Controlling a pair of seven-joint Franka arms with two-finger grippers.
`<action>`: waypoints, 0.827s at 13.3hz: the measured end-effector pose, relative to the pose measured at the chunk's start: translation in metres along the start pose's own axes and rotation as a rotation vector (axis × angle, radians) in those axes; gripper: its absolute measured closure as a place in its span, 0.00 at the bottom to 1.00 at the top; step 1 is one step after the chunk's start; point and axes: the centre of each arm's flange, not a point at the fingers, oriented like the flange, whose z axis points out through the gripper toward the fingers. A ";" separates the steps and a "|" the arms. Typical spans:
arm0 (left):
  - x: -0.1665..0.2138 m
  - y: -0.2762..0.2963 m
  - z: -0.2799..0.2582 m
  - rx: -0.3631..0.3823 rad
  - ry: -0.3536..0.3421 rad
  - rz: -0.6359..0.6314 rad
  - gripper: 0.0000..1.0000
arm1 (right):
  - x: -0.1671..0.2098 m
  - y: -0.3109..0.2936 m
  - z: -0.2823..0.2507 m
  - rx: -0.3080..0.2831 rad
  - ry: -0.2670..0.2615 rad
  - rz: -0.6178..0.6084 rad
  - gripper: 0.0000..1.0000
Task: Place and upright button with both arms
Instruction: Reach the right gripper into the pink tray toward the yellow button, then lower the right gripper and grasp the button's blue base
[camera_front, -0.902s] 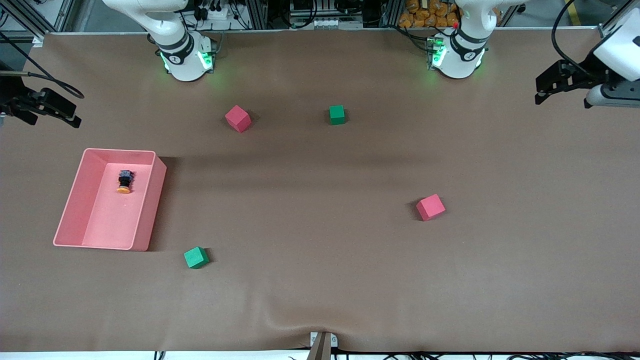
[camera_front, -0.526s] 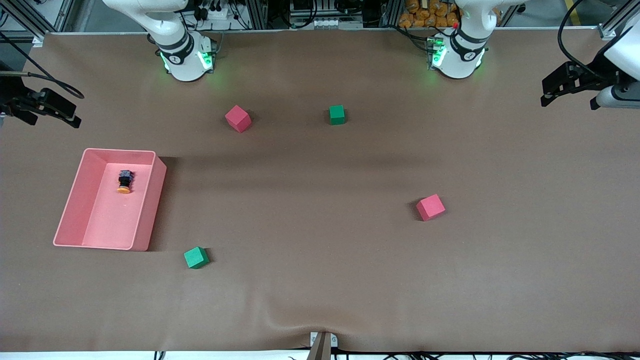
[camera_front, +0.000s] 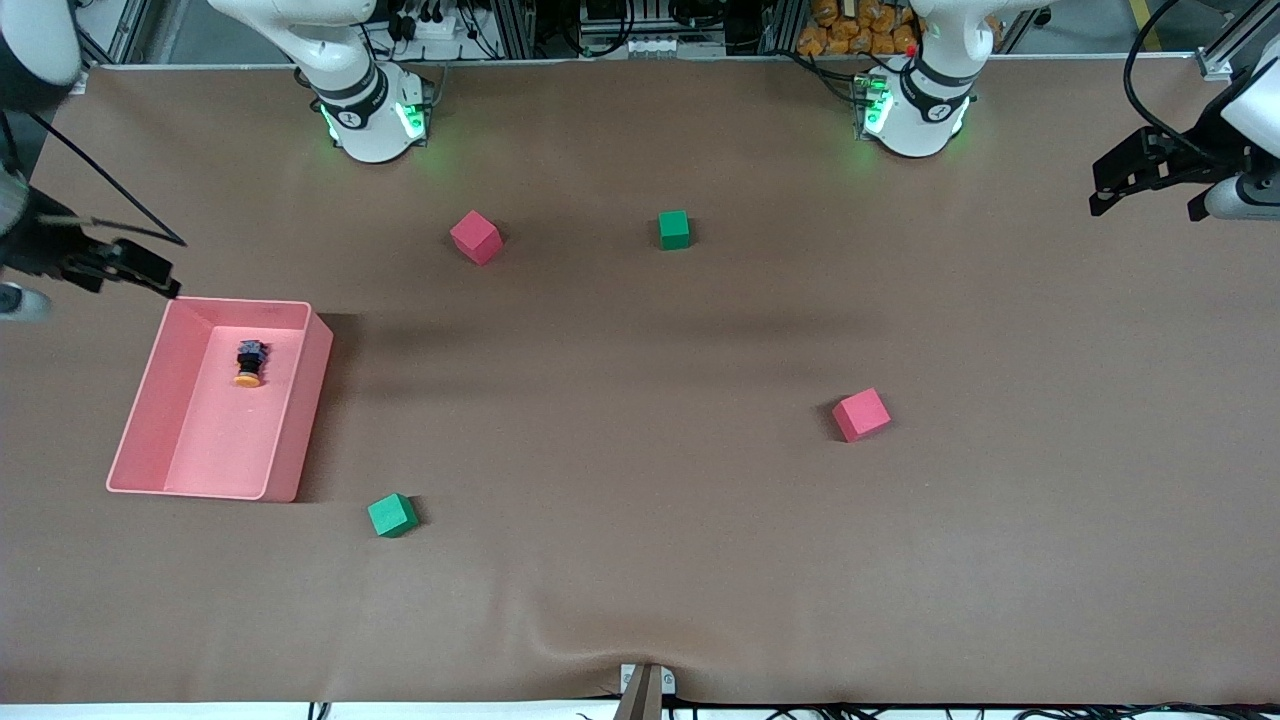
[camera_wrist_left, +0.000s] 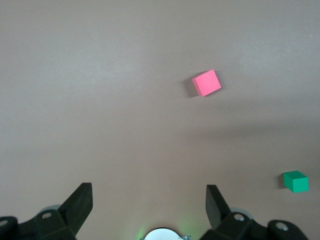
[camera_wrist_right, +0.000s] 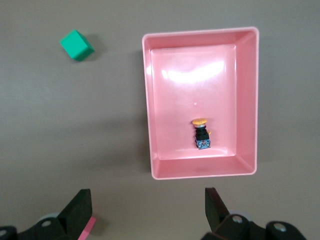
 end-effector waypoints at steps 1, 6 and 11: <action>0.000 0.000 0.001 0.000 -0.001 0.001 0.00 | 0.003 0.001 0.030 -0.003 -0.013 -0.003 0.00; 0.002 0.003 0.003 -0.001 -0.006 0.006 0.00 | 0.014 0.036 0.159 -0.005 -0.052 -0.011 0.00; 0.003 0.003 0.003 -0.001 -0.006 0.005 0.00 | 0.013 0.107 0.260 -0.005 0.005 -0.047 0.00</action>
